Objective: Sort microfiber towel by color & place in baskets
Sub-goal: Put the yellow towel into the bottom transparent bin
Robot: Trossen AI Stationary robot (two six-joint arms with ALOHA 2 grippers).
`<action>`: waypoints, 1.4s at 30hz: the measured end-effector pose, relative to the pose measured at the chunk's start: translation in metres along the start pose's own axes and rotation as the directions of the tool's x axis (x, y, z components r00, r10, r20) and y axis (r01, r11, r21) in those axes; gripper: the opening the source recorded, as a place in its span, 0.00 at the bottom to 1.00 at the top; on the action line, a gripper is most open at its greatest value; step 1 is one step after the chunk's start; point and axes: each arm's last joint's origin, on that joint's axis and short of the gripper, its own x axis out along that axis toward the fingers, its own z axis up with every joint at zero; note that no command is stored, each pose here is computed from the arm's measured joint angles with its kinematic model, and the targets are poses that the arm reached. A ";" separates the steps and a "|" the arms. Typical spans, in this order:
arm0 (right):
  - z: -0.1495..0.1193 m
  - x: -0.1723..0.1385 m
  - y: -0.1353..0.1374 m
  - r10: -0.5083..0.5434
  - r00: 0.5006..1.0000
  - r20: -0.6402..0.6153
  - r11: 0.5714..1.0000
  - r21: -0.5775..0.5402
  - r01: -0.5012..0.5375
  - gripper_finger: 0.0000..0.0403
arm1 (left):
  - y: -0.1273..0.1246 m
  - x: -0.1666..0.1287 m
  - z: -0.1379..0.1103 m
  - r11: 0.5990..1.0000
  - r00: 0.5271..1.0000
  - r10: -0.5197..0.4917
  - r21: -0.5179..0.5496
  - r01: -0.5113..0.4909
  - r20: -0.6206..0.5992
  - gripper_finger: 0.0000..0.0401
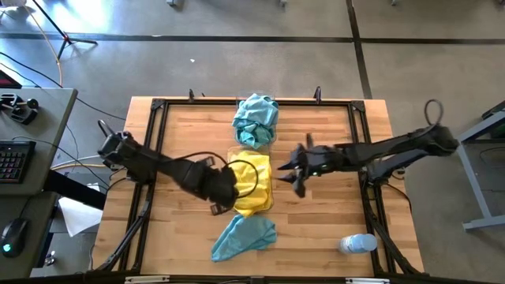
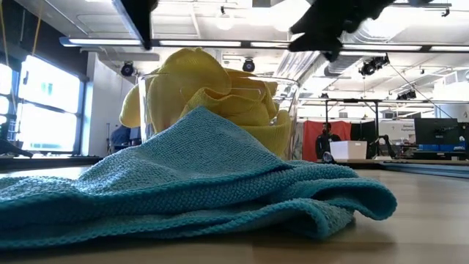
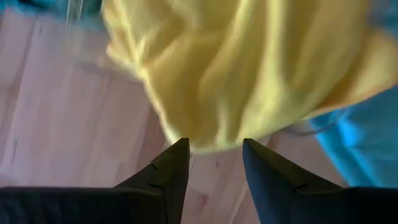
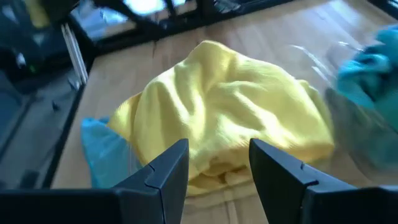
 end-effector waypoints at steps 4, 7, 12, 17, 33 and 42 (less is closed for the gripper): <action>0.016 0.030 0.010 -0.013 0.998 -0.068 0.992 -0.127 0.004 0.41 | 0.000 0.013 -0.020 0.998 0.999 0.017 -0.053 -0.019 -0.032 0.35; 0.025 0.054 0.012 -0.058 0.984 -0.168 0.978 -0.210 0.022 0.41 | -0.001 0.022 -0.024 0.994 0.998 -0.051 -0.096 0.053 0.023 0.35; 0.033 0.090 0.008 -0.132 0.938 -0.320 0.953 -0.300 0.032 0.41 | 0.002 0.043 -0.022 0.987 0.996 -0.072 -0.141 0.079 0.055 0.35; 0.024 0.122 -0.003 -0.155 0.896 -0.416 0.952 -0.304 0.024 0.41 | 0.008 0.056 -0.011 0.981 0.989 -0.087 -0.162 0.106 0.119 0.35; 0.012 0.143 -0.005 -0.107 0.894 -0.435 0.974 -0.226 0.007 0.41 | 0.024 0.113 0.007 0.939 0.899 -0.218 -0.169 0.300 0.381 0.35; 0.015 0.144 -0.007 -0.102 0.905 -0.413 0.974 -0.224 0.007 0.41 | 0.039 0.140 -0.001 0.907 0.876 -0.262 -0.207 0.368 0.406 0.35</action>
